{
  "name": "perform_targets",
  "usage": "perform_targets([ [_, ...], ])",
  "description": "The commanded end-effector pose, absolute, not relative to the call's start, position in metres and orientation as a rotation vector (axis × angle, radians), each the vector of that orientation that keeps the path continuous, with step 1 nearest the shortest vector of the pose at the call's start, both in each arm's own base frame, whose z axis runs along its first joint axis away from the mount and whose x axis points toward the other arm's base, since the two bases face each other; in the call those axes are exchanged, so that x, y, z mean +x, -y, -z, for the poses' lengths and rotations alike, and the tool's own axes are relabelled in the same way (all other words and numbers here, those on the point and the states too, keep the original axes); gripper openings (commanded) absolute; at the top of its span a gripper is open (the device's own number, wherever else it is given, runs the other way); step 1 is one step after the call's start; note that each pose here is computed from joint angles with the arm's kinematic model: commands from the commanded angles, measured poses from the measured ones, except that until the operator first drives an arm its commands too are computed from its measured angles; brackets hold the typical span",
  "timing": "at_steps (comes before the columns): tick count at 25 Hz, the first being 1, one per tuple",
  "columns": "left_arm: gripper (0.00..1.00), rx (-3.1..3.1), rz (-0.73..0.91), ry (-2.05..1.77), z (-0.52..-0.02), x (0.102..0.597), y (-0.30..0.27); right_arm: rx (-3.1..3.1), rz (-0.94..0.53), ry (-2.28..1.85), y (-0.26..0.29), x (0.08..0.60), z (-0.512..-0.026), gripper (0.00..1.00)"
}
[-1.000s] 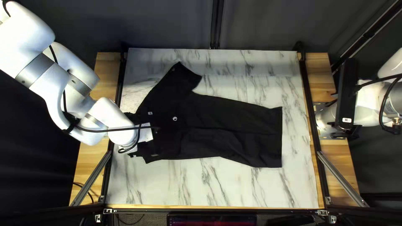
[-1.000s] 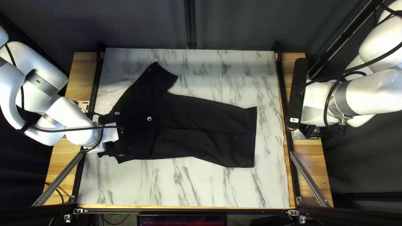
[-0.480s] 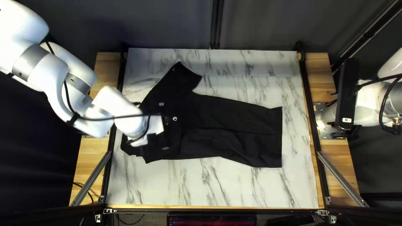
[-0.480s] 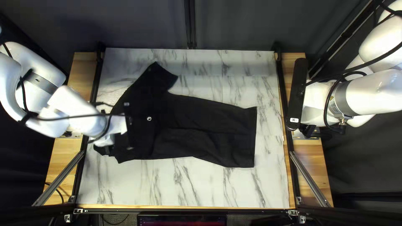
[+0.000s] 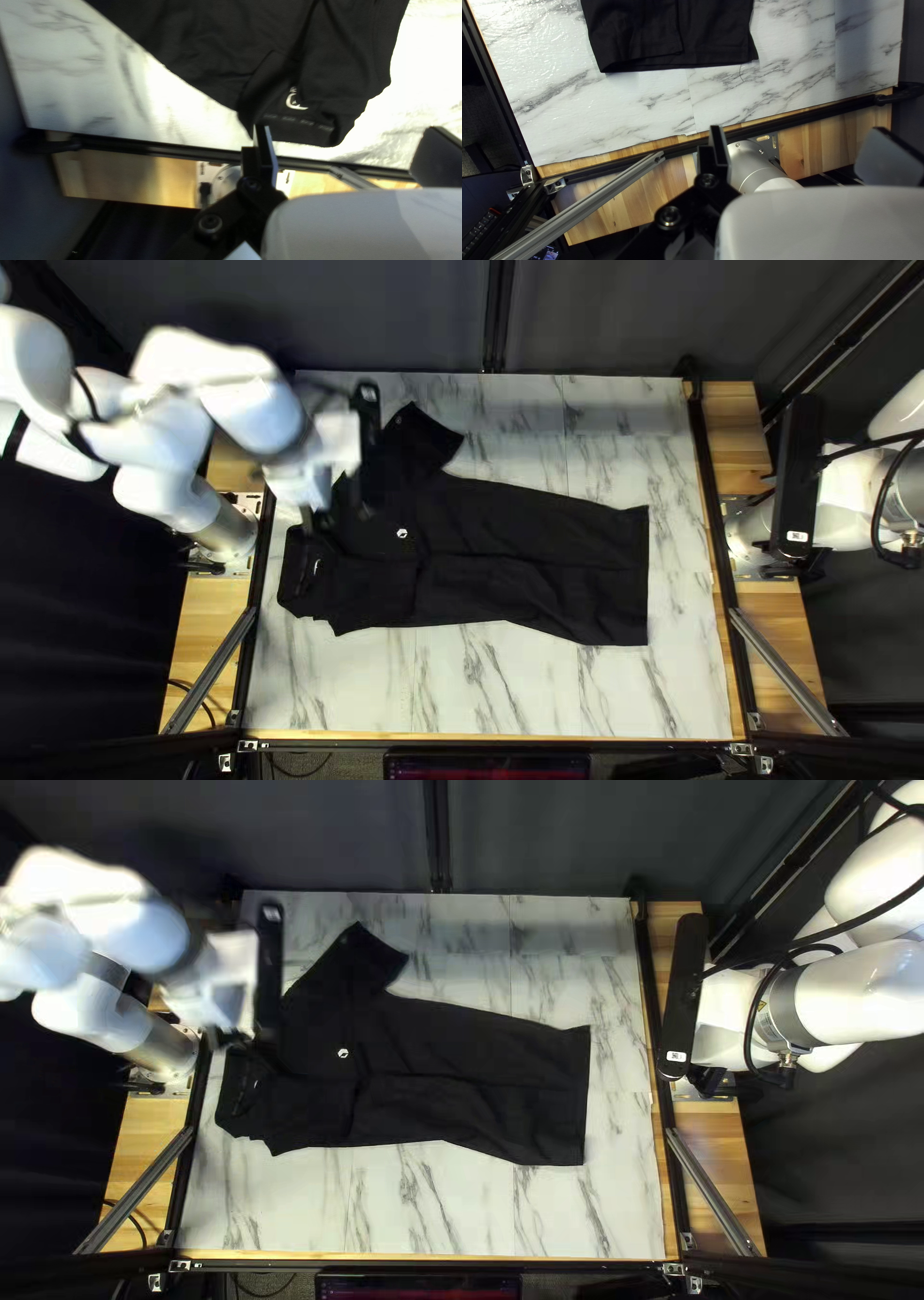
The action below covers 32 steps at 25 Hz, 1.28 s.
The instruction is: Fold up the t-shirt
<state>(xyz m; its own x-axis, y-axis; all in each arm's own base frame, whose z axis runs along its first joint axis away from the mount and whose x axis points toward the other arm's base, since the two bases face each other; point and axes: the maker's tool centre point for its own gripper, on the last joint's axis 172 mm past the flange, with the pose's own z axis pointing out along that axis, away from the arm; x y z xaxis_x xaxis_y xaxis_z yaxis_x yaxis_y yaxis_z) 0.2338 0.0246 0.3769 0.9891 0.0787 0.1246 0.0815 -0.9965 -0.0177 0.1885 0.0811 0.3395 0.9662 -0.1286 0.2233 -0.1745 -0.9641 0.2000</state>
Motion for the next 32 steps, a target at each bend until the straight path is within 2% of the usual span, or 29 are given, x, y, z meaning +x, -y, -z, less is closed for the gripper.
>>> perform_targets([
  [1,1.0,-3.11,0.214,0.116,-0.389,0.224,-0.028,2.897,-0.308,0.226,-0.081,0.188,-0.34,1.0],
  [25,1.0,-3.11,0.214,0.116,-0.389,0.224,-0.028,2.897,-0.308,0.226,-0.081,0.188,-0.34,1.0],
  [27,1.0,-3.11,0.214,0.116,-0.389,0.224,-0.028,2.886,-0.296,0.208,-0.073,0.201,-0.33,1.0],
  [32,1.0,-3.11,0.214,0.116,-0.389,0.224,-0.028,2.932,-0.227,0.142,-0.052,0.241,-0.251,1.0],
])
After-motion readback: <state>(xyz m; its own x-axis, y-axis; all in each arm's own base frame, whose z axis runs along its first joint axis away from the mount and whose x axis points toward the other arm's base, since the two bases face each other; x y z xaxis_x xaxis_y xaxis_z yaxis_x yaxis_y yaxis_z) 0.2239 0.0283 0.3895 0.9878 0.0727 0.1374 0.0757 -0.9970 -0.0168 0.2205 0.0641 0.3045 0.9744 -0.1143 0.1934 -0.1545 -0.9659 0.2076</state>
